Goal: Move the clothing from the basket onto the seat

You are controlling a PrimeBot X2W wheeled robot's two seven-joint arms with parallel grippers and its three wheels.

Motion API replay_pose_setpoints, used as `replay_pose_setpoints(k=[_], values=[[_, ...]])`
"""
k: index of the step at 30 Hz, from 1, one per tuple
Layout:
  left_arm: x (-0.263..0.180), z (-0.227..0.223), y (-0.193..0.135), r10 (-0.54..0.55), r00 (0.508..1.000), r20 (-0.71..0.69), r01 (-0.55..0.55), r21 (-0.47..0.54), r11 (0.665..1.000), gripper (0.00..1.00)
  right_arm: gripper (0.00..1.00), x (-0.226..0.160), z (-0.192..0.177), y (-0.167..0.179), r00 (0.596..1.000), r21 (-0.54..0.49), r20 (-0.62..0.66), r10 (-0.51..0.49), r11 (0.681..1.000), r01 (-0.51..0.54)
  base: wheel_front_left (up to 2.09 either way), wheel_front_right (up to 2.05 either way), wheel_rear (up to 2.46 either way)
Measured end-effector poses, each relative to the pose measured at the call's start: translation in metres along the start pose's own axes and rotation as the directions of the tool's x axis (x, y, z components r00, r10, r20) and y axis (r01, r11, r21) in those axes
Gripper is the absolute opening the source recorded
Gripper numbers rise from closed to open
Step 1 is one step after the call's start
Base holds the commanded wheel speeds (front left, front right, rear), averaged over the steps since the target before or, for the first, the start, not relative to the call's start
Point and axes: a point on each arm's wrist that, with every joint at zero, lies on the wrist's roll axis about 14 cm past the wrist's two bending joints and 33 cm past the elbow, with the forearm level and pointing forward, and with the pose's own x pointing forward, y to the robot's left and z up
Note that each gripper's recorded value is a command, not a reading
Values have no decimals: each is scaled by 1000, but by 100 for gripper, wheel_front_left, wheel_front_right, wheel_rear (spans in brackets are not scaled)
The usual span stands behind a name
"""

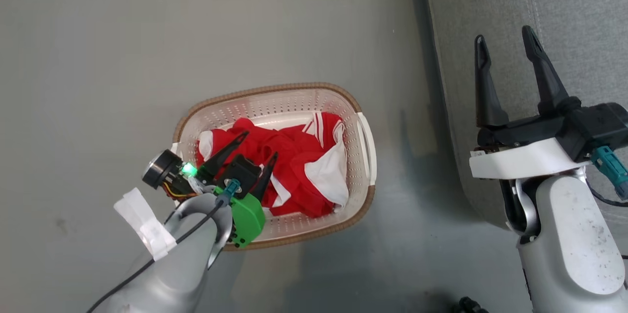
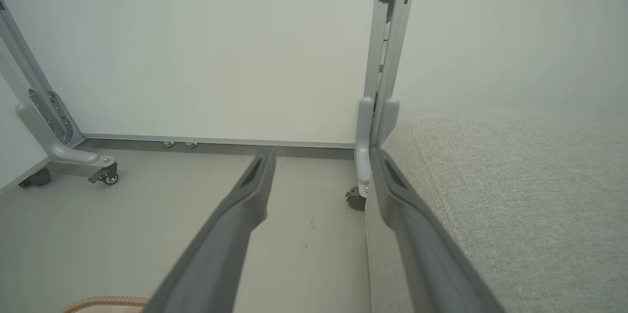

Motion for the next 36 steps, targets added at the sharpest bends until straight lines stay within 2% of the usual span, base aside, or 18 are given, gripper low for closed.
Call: replay_pose_setpoints(k=[5, 11, 19, 27, 36], values=[[21, -44, -3, -70, 989, -130, 74, 28, 997, 100, 100, 14, -17, -2, 1000, 10, -19, -5, 1000, 5, 0, 0, 0], [52, -70, -2, -115, 975, -191, 126, 47, 991, 100, 100, 28, -30, -11, 1000, 4, -17, -19, 1000, 19, 0, 0, 0], [76, -112, -23, -222, 929, -297, 260, 97, 961, 100, 100, 34, -54, -15, 999, -8, -50, -19, 1000, 19, 0, 0, 0], [96, -145, -14, -194, 903, -384, 276, 173, 945, 100, 100, 40, -69, -21, 998, -14, -61, -25, 1000, 24, 0, 0, 0], [108, -170, -12, -176, 877, -448, 292, 205, 934, 100, 100, 36, -83, -24, 995, -37, -96, -23, 999, 20, 0, 0, 0]])
